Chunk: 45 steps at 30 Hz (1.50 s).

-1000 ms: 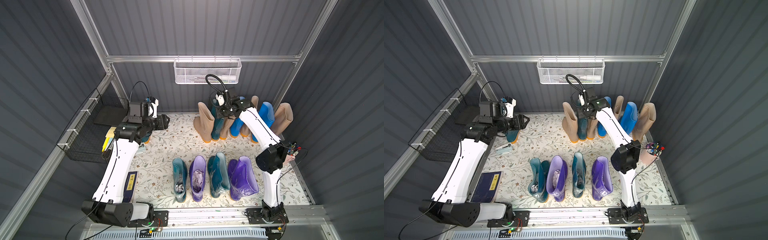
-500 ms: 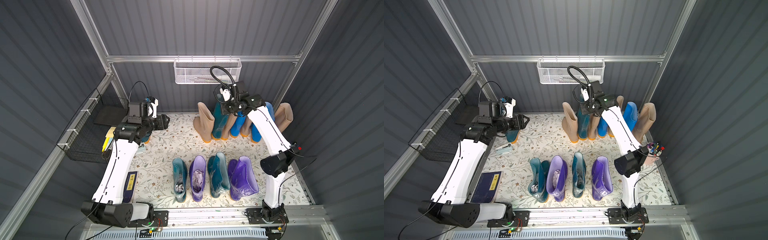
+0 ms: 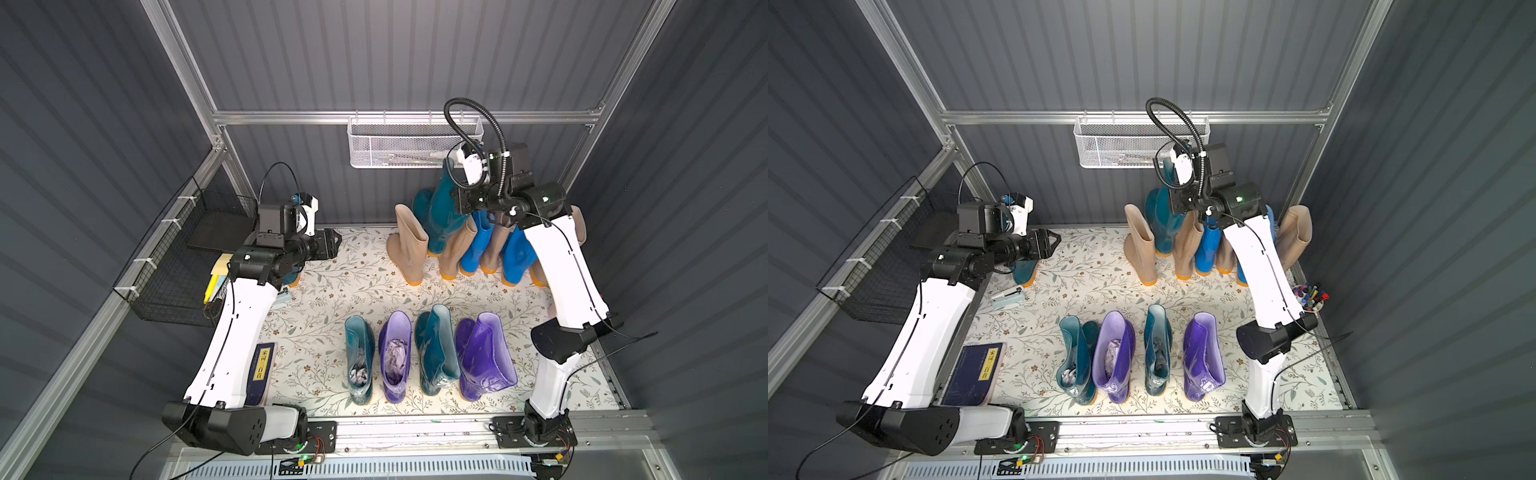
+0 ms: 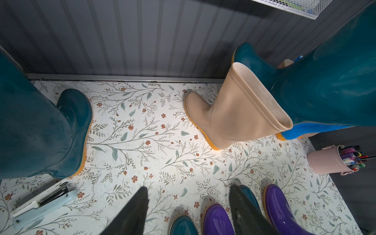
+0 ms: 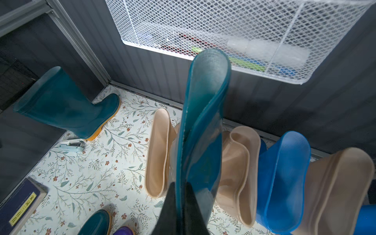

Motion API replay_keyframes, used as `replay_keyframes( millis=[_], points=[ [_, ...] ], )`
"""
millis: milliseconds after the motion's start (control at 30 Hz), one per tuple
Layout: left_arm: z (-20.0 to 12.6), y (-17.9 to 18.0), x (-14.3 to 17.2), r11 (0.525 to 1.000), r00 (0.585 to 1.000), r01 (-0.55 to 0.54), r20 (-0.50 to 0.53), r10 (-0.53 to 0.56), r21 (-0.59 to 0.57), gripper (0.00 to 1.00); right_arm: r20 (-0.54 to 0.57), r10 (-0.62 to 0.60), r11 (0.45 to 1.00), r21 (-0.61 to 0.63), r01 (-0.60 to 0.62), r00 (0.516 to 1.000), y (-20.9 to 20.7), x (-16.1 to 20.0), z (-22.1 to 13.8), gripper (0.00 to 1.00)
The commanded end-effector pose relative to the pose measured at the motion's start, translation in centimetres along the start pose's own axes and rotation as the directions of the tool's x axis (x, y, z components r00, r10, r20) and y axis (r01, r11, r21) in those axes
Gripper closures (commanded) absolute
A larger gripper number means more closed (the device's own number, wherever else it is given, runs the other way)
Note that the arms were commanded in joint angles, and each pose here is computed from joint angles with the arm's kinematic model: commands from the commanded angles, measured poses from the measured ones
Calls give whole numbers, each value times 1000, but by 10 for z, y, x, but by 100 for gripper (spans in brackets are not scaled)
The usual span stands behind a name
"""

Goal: Match and arrange rain boots in pairs
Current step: Pick up the rain boot at the center of the board, then place the rain boot at the center of the board.

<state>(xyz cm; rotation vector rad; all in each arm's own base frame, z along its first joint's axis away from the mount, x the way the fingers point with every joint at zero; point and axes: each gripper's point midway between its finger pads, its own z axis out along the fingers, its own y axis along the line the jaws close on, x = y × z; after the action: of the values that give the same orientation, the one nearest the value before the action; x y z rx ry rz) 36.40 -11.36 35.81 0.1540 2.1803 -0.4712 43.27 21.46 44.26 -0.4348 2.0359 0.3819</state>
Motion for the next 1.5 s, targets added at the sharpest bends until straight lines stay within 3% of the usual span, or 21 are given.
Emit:
replay_keyframes(
  millis=[0, 367, 700, 1000, 1467],
  points=[
    [-6, -7, -2, 1000, 1000, 8, 17, -9, 27, 34, 270, -45, 994, -80, 69, 962, 28, -64, -77, 100],
    [-6, -8, -3, 999, 1000, 16, 19, -16, 30, 34, 410, -100, 968, -168, 184, 906, 82, -83, -145, 100],
    [-16, -6, -5, 1000, 999, 24, 37, -25, 6, 33, 431, -112, 934, -262, 243, 895, 130, -80, -149, 100],
    [-33, 21, -4, 985, 999, 41, 35, -35, -170, 33, 333, -72, 923, -334, 190, 940, 161, -64, -84, 100],
    [-19, 33, 22, 978, 998, 42, -27, -49, -205, 33, 106, -52, 964, -255, 78, 993, 180, 2, 74, 100]
  ],
)
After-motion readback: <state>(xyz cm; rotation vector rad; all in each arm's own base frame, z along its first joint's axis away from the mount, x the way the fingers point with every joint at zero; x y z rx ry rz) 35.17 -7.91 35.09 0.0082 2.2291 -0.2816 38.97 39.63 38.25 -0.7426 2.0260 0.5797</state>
